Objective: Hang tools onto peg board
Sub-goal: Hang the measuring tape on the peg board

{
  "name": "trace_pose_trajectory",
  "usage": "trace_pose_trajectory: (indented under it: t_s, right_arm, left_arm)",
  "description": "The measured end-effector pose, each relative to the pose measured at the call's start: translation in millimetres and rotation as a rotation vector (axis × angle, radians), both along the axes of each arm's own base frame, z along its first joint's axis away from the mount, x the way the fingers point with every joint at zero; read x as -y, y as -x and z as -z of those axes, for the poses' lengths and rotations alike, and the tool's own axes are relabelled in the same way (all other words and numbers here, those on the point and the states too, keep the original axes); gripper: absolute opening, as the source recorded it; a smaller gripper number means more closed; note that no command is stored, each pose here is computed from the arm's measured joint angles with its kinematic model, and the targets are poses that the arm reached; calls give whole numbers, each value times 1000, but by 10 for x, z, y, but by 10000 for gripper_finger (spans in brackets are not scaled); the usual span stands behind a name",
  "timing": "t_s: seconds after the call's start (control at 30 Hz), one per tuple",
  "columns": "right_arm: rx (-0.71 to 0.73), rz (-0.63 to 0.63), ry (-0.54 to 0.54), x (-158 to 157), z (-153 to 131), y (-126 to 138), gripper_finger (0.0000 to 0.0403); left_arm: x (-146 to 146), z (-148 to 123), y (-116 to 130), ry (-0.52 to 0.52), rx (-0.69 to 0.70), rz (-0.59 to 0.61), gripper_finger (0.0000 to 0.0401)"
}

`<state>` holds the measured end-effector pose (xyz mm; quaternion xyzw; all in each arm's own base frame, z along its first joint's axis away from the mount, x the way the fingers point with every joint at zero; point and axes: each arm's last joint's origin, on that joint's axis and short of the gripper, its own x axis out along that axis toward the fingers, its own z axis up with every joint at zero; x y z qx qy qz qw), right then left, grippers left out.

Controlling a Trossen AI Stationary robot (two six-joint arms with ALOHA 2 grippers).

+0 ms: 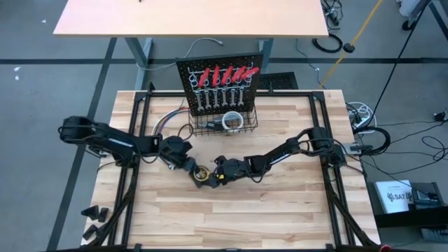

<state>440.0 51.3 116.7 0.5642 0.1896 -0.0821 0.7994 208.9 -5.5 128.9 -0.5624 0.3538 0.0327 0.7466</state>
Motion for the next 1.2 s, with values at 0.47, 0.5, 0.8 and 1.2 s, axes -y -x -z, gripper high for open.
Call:
trace_pose_trajectory:
  t_s: [0.47, 0.5, 0.8, 1.2]
  right_arm:
    - [92, 167, 107, 211, -108, -63, 251]
    - [99, 165, 104, 221, -125, -70, 251]
    - [91, 51, 109, 290, -139, -83, 251]
    - [68, -258, 27, 221, -101, -57, 251]
  left_arm:
    - [39, -339, -82, 2, 199, -3, 143]
    - [36, -390, -103, -2, 226, -7, 136]
    - [17, -524, -58, -91, 305, -9, 127]
    - [396, -656, 356, -146, 200, 79, 127]
